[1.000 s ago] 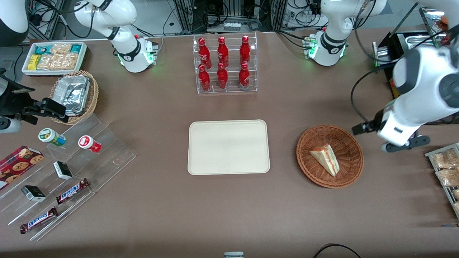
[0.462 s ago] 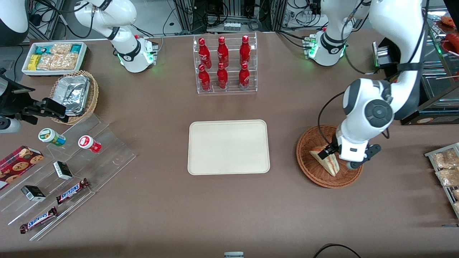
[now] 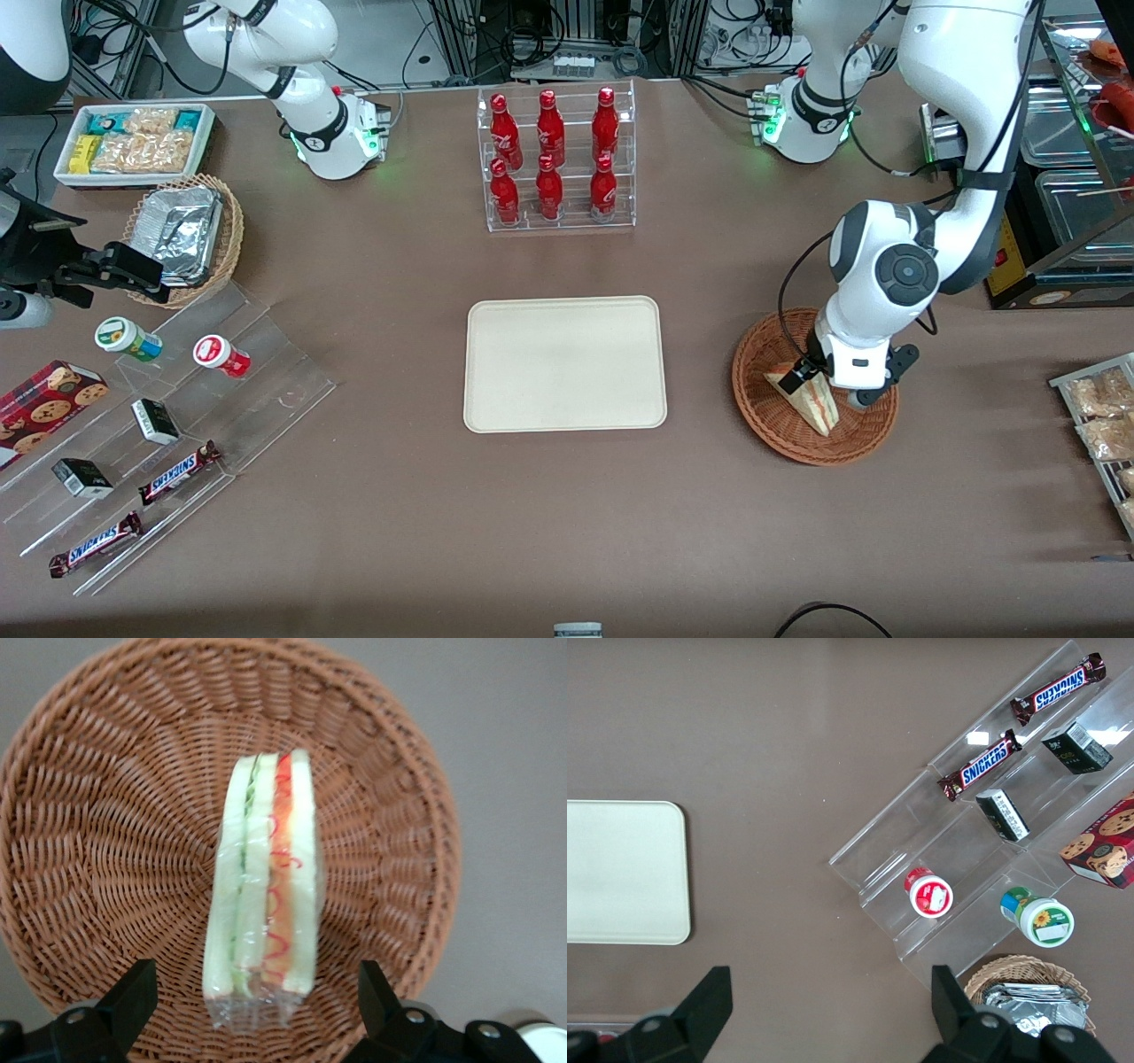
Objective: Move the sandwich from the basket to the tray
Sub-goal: 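Lower the left gripper and close it on the wrapped sandwich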
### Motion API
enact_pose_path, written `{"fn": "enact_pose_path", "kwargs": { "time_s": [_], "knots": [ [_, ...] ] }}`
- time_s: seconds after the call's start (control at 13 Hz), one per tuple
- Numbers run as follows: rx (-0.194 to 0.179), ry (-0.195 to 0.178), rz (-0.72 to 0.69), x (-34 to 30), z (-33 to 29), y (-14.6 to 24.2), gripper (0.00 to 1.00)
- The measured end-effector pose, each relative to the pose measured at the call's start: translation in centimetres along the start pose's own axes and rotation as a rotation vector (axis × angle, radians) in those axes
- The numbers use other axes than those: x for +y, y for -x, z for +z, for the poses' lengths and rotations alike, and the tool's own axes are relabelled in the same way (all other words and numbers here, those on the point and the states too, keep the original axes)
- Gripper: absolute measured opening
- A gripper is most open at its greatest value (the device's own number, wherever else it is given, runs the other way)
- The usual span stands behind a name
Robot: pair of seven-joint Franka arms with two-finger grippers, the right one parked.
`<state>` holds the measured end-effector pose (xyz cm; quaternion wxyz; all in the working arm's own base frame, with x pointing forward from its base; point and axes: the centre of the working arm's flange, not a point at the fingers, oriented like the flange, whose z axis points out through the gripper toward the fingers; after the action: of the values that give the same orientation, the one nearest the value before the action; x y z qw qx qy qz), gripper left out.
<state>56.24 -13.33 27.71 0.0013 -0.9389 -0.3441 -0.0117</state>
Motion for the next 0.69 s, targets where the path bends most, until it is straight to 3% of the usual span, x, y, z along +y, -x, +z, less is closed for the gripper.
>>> {"fn": "enact_pose_path", "kwargs": {
  "time_s": [0.31,0.54,0.62,0.69],
  "knots": [
    [-0.005,-0.026,0.012,-1.2,1.8,1.0,1.00],
    [0.013,-0.006,-0.001,-1.1,1.9,0.9,1.00],
    [0.018,0.001,-0.010,-1.1,2.2,1.0,0.93],
    [0.020,0.006,-0.014,-1.1,2.5,1.0,0.81]
  ]
}}
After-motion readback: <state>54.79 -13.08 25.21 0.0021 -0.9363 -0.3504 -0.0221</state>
